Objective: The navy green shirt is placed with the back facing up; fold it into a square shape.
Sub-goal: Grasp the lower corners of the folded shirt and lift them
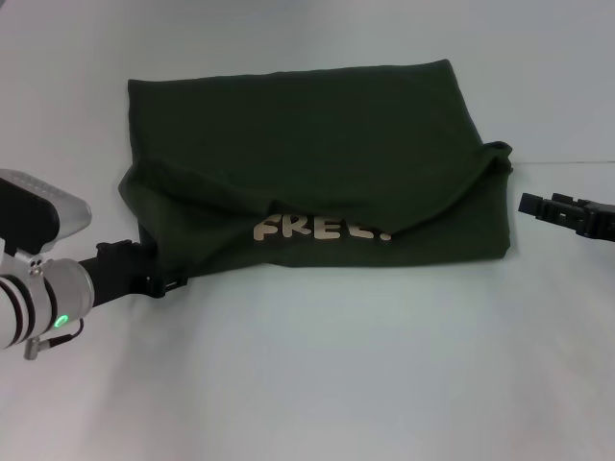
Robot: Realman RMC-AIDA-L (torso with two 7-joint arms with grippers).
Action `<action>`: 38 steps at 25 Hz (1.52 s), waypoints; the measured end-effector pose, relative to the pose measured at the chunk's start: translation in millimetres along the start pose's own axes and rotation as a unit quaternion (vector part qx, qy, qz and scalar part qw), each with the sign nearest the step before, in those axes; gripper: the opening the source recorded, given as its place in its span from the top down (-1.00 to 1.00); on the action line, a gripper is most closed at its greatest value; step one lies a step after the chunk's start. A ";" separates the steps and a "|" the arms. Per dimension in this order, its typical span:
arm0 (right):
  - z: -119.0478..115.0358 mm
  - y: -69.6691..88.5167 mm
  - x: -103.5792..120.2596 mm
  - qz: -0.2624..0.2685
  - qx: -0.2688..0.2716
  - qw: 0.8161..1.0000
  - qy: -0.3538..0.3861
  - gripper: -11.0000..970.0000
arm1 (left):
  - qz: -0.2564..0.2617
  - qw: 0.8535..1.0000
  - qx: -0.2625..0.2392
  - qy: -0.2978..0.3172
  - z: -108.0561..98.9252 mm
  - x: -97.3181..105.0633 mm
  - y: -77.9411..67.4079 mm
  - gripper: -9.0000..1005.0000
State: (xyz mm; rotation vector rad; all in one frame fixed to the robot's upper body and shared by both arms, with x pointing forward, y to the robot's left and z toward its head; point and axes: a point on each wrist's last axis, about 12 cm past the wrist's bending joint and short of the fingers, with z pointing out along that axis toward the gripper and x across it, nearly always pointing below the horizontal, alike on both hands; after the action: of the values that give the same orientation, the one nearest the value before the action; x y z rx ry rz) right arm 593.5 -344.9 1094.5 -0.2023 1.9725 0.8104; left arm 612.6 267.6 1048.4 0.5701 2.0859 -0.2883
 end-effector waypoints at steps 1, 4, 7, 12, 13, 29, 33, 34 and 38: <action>0.0 0.0 0.0 0.000 0.000 1.000 0.000 -0.62 | 0.000 1.000 0.000 0.000 0.0 0.1 0.0 -0.60; 0.0 0.0 0.0 0.000 0.000 1.000 0.000 -0.62 | 0.000 1.000 0.002 0.000 0.1 0.0 -0.6 -0.39; -0.2 -0.2 -0.2 0.000 0.000 1.000 0.000 -0.62 | 0.000 1.000 0.003 -0.001 0.1 -0.1 -0.9 -0.15; -0.3 -0.3 -0.4 0.000 0.000 1.000 0.000 -0.62 | 0.007 1.000 0.003 0.000 0.7 -1.2 -1.2 0.05; -0.3 -0.3 -0.4 0.000 0.000 1.000 0.000 -0.62 | 0.008 1.000 0.002 0.001 0.8 -1.3 -0.9 0.06; 11.2 0.5 -15.6 0.010 0.010 0.999 0.045 -0.61 | 0.004 1.000 0.004 0.001 1.9 -5.0 -1.1 0.78; 25.7 0.8 -33.4 0.011 0.039 0.992 0.119 -0.61 | 0.002 1.000 0.005 0.000 2.0 -5.8 -1.2 0.90; 29.4 1.4 -37.8 0.010 0.048 0.990 0.134 -0.61 | 0.001 1.000 0.005 0.000 1.9 -5.8 -0.9 0.91; 41.7 5.5 -50.0 -0.002 0.073 0.982 0.177 -0.61 | -0.005 1.000 0.005 0.000 1.5 -6.4 0.0 0.94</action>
State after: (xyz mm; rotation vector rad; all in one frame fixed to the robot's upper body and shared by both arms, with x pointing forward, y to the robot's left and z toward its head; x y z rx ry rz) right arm 647.4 -324.2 1125.2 -0.2789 2.3548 0.6573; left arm 616.7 265.2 1052.9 0.5660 2.0892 -0.3040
